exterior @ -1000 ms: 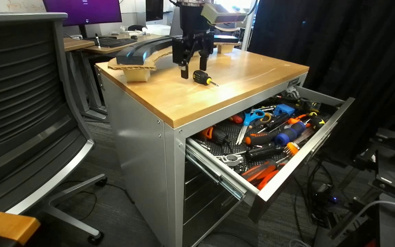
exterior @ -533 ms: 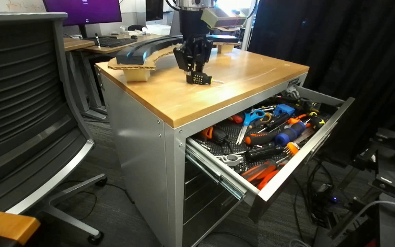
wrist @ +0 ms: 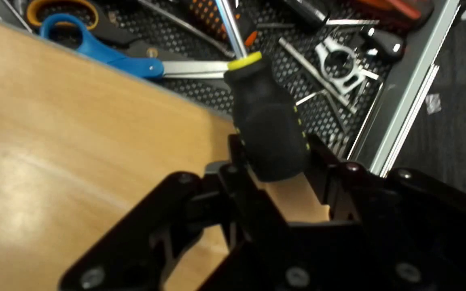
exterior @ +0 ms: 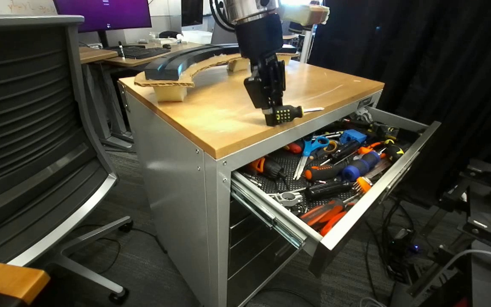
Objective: Put the screwdriver in the drawer then close it
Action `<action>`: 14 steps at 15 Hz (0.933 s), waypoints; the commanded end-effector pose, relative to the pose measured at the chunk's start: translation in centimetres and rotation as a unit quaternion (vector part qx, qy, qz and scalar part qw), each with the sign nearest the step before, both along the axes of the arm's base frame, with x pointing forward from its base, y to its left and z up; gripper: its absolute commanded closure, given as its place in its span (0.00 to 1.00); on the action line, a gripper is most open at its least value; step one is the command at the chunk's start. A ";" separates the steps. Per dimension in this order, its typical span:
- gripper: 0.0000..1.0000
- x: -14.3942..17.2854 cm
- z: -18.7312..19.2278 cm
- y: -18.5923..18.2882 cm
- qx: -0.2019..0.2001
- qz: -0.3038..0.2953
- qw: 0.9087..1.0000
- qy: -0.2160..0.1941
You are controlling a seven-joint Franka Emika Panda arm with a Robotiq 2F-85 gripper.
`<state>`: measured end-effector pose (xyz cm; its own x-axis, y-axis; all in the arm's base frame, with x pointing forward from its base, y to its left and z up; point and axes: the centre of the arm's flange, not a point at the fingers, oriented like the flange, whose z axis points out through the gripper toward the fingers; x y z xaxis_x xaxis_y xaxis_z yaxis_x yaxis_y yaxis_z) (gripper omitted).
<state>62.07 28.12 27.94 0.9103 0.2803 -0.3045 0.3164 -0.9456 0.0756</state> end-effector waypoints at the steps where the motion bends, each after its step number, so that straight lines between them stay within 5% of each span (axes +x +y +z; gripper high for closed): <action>1: 0.85 -5.0 0.3 1.4 -0.009 0.079 0.995 0.066; 2: 0.85 -5.7 0.0 1.9 -0.016 0.104 0.991 0.080; 3: 0.36 -6.5 -0.3 2.3 -0.023 0.130 0.987 0.087; 5: 0.30 -6.9 -0.5 2.0 -0.029 0.175 0.979 0.100; 7: 0.14 -6.7 -0.7 1.0 -0.040 0.125 0.989 0.072; 9: 0.01 -7.2 -1.1 -1.2 -0.001 0.058 0.995 0.079; 14: 0.00 -12.7 -3.8 -7.2 0.039 -0.074 0.989 0.124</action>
